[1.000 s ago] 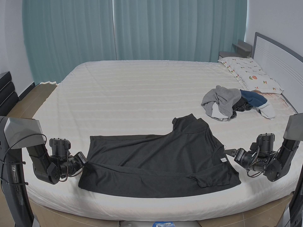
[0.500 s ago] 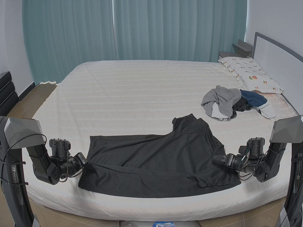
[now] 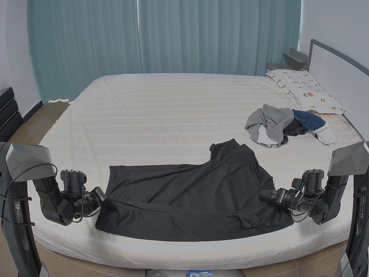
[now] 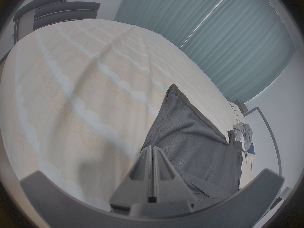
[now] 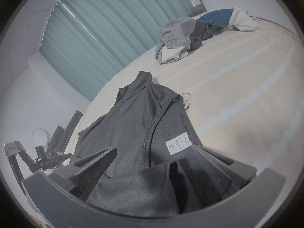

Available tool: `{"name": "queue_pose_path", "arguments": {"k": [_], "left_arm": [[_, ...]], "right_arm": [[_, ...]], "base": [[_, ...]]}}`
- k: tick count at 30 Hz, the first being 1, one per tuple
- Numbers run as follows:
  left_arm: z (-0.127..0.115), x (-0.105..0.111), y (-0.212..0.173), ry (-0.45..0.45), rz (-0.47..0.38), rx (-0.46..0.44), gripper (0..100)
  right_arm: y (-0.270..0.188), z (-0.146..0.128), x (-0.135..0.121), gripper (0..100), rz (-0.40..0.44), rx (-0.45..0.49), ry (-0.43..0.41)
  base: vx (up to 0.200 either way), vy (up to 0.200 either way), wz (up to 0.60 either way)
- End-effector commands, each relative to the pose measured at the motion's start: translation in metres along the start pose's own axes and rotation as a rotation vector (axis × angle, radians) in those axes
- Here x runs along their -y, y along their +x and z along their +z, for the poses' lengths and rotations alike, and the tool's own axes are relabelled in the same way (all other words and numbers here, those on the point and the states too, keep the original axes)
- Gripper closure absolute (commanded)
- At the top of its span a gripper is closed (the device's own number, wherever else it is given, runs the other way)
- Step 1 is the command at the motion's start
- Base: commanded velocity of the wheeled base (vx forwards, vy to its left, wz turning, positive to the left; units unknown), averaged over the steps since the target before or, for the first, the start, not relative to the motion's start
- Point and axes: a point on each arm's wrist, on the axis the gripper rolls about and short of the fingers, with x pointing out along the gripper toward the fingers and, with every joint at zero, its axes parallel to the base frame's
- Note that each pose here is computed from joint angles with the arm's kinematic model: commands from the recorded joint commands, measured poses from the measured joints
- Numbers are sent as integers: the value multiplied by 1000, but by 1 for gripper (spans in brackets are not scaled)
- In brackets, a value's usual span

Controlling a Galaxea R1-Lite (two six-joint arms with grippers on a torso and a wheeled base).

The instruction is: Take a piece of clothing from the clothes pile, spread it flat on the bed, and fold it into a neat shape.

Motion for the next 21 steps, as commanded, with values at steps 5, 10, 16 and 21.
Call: {"name": "queue_pose_path", "arguments": {"k": [5, 10, 16, 21], "left_arm": [[0, 0, 0, -1, 1, -3, 100], [-1, -1, 0, -1, 3, -3, 100], [-1, -1, 0, -1, 3, -3, 100], [0, 0, 0, -1, 2, -2, 100]], "right_arm": [[-20, -8, 13, 0, 14, -22, -50], [-25, -18, 17, 0, 73, 18, -95], [-25, -23, 17, 0, 72, -2, -98], [-23, -23, 16, 0, 74, 0, -103]], "base": [[0, 0, 0], [0, 0, 0], [0, 0, 0], [0, 0, 0]]}}
